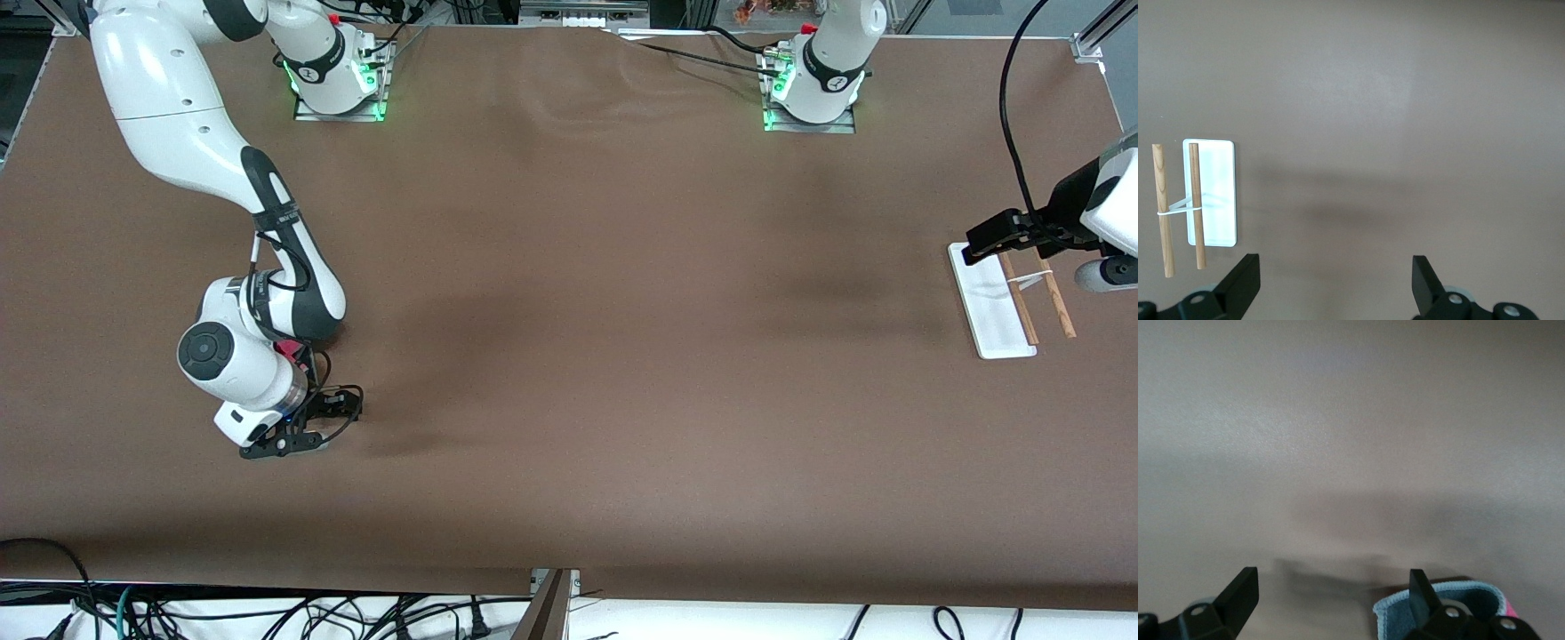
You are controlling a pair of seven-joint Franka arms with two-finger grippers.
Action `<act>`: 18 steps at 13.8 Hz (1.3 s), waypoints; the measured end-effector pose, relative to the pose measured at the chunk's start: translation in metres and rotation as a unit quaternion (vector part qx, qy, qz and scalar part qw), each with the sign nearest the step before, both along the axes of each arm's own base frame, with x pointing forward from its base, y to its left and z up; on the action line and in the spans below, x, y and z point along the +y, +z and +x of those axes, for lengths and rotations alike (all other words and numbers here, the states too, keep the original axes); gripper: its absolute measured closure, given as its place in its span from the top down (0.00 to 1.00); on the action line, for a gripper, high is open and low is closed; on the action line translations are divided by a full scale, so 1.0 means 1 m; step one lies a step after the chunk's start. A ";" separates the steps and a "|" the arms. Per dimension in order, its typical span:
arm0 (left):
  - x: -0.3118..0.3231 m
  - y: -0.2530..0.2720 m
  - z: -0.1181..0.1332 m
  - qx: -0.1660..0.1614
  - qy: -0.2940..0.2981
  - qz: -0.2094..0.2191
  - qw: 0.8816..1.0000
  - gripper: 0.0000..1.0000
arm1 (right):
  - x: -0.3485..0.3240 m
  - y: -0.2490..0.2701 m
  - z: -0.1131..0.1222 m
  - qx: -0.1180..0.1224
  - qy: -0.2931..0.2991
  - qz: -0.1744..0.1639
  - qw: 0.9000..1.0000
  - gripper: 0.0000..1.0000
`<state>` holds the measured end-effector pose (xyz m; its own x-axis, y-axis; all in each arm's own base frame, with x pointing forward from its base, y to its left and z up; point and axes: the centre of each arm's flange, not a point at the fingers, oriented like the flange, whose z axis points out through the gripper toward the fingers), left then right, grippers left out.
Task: Pass towel and hang on rack
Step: 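Lower the right gripper and grasp the pink towel's edge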
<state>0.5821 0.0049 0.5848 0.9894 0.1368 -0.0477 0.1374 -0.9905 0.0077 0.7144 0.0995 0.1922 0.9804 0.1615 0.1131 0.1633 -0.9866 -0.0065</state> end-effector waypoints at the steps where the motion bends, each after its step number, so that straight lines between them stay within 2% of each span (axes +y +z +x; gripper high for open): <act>1: -0.001 0.000 0.000 0.000 0.000 0.002 1.000 1.00 | -0.001 -0.001 0.000 0.000 0.000 -0.001 1.000 1.00; 5: -0.005 0.000 0.000 0.000 -0.003 0.003 1.000 1.00 | -0.010 -0.005 -0.001 0.007 -0.005 -0.004 1.000 1.00; 10: -0.006 0.000 0.000 -0.001 -0.003 0.003 1.000 1.00 | -0.014 -0.023 -0.013 0.045 -0.007 -0.009 0.999 1.00; 13: -0.006 0.000 0.000 -0.001 -0.002 0.003 1.000 1.00 | -0.021 -0.022 -0.014 0.054 -0.010 -0.013 0.998 0.96; 15: -0.006 0.000 0.000 -0.001 -0.003 0.003 1.000 1.00 | -0.023 -0.017 -0.013 0.058 -0.012 -0.015 0.998 0.75; 17: -0.006 0.000 0.000 -0.001 -0.003 0.003 1.000 1.00 | -0.025 -0.013 -0.012 0.060 -0.013 -0.016 0.998 0.49; 18: -0.006 0.000 0.000 -0.001 -0.003 0.003 1.000 1.00 | -0.027 -0.012 -0.012 0.059 -0.014 -0.017 0.998 0.39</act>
<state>0.5824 -0.0007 0.5847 0.9902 0.1321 -0.0459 0.1324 -0.9912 0.0022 0.7023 0.0724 0.1805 0.9907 0.1356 -0.0087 0.1357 -0.9907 0.0089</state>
